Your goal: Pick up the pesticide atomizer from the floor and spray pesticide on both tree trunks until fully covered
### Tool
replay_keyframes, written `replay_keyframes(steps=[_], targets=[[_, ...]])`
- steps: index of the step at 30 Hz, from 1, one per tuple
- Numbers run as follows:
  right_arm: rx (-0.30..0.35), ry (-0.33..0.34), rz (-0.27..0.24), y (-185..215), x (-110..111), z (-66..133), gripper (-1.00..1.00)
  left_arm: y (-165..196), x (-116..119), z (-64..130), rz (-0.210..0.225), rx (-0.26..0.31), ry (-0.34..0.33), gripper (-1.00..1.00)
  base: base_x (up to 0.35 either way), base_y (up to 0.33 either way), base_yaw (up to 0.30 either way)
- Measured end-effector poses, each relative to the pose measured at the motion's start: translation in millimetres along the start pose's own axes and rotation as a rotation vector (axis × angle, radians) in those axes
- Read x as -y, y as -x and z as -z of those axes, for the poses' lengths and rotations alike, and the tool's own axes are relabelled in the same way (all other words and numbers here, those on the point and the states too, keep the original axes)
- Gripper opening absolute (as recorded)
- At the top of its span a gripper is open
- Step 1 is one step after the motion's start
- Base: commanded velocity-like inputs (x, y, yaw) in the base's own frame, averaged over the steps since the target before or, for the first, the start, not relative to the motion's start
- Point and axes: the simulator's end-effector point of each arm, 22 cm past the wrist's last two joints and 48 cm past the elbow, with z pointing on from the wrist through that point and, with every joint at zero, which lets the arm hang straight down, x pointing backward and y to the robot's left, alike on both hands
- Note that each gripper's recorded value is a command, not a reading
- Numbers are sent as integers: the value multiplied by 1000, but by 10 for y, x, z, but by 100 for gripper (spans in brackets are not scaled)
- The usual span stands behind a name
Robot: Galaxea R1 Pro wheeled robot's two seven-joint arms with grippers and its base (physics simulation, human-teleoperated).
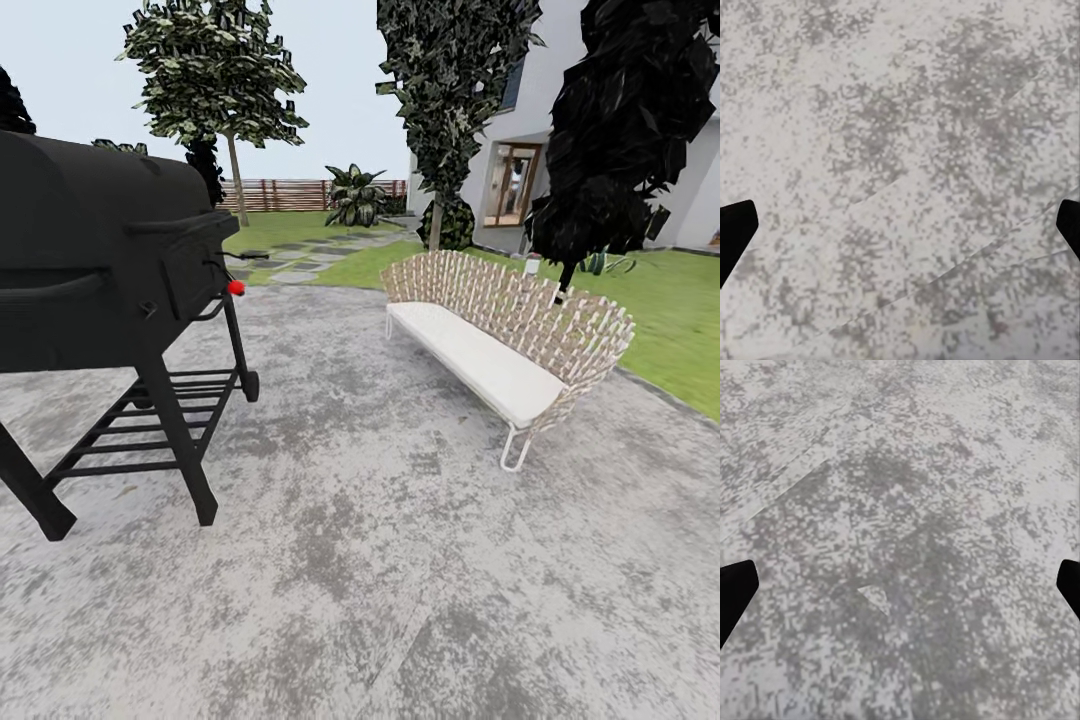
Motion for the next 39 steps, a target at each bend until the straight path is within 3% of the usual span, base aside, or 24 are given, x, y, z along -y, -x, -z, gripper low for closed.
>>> replay_keyframes(steps=[23, 39], targets=[[1, 0, 0, -416, -55, -265, 100, -352, 28, -349, 0, 0, 0, 100, 0, 0, 3], [-18, 0, 0, -798, -96, -446, 100, -692, 47, -603, -1, -17, 0, 100, 0, 0, 149]])
